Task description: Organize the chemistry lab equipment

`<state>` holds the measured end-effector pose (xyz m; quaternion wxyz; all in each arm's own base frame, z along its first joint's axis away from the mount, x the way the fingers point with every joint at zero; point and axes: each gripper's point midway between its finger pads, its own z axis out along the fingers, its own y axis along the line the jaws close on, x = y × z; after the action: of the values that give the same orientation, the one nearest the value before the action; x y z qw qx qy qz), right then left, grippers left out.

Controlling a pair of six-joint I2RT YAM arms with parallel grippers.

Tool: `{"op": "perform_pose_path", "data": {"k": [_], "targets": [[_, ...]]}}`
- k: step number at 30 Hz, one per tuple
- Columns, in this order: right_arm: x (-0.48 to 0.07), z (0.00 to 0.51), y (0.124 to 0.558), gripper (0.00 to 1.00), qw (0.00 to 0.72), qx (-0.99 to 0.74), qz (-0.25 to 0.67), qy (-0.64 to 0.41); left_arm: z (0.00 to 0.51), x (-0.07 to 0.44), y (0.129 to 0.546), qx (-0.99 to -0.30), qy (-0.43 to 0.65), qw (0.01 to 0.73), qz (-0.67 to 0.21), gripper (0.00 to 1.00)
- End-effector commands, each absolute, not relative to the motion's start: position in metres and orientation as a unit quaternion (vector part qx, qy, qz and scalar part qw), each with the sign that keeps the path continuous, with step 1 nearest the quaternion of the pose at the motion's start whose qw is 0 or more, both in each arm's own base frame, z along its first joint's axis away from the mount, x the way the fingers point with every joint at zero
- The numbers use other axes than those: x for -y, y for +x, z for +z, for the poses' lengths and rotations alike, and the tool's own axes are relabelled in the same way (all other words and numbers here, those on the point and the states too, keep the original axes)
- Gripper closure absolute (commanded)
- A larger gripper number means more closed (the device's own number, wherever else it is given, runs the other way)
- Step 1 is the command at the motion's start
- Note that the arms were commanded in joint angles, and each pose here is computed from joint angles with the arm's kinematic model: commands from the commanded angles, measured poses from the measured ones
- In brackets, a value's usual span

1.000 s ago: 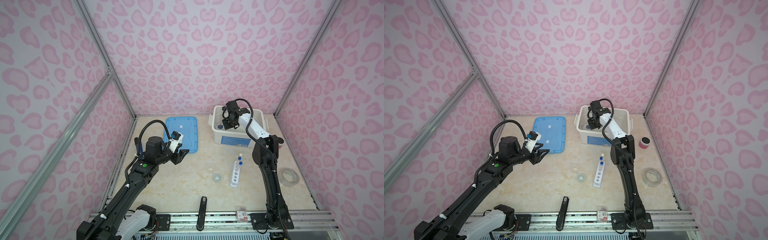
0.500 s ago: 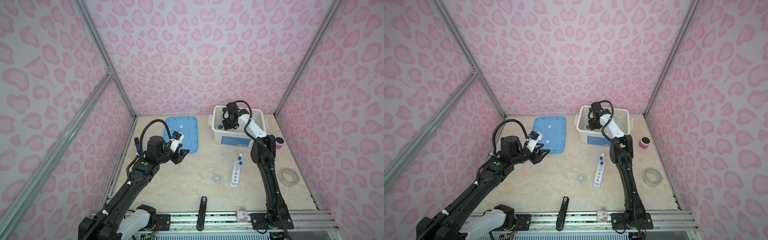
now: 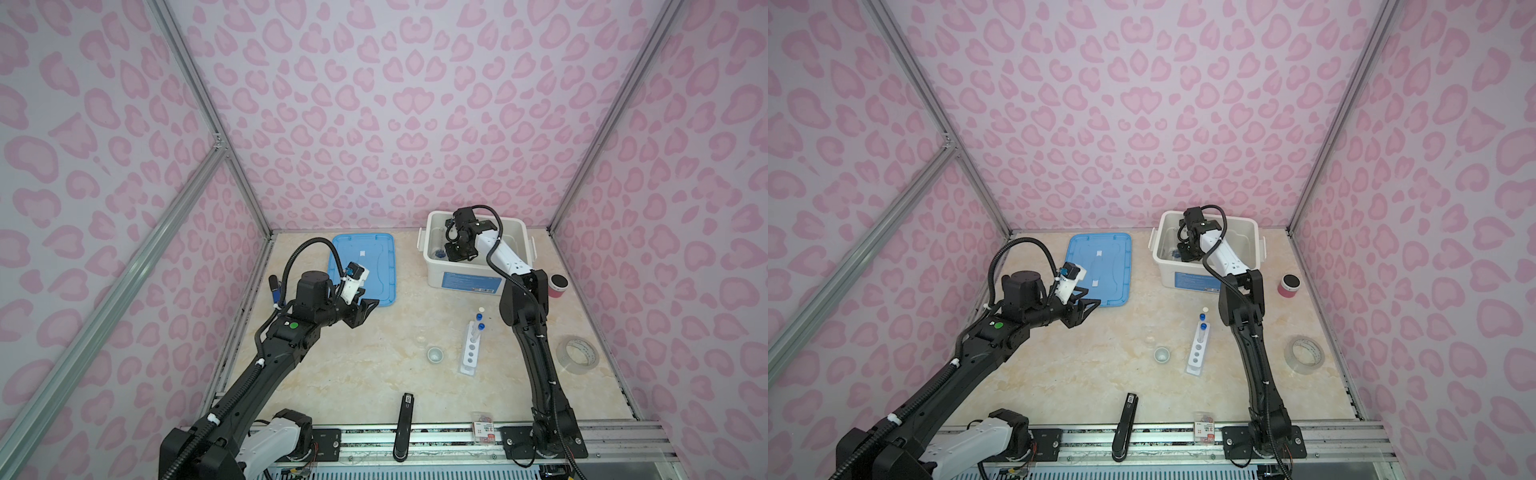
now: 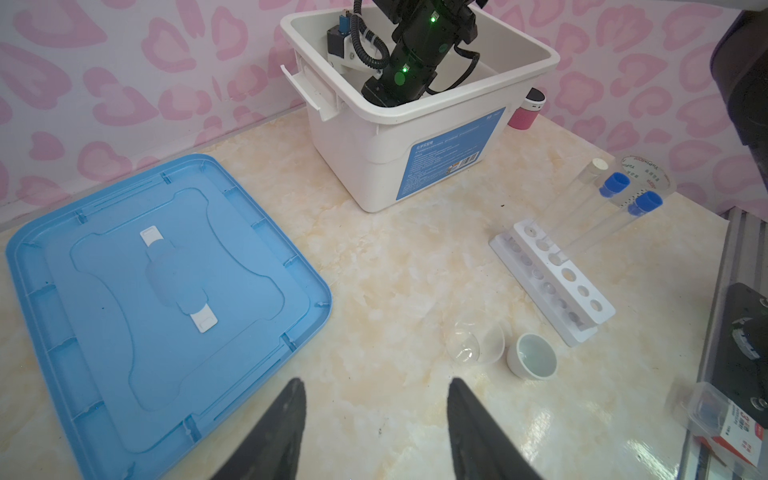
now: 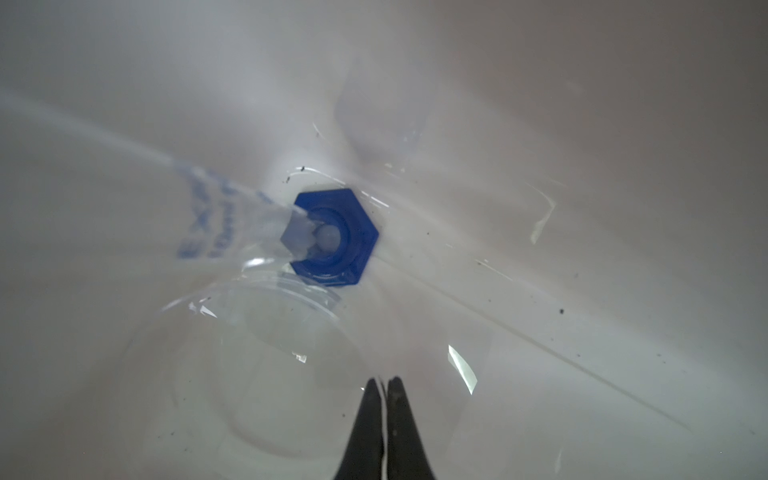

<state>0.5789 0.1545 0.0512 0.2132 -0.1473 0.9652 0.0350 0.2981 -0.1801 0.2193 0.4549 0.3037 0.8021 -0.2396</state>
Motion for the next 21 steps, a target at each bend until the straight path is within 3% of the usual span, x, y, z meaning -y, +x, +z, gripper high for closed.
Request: {"op": "perform_pose_path", "data": {"k": [1, 21], "targets": [[-0.154, 0.042, 0.579, 0.95, 0.207, -0.967, 0.039, -0.145, 0.223, 0.180, 0.300, -0.799, 0.308, 0.459, -0.236, 0.43], [-0.153, 0.023, 0.577, 0.95, 0.190, -0.970, 0.046, -0.142, 0.219, 0.181, 0.303, -0.803, 0.309, 0.453, -0.233, 0.43]]}}
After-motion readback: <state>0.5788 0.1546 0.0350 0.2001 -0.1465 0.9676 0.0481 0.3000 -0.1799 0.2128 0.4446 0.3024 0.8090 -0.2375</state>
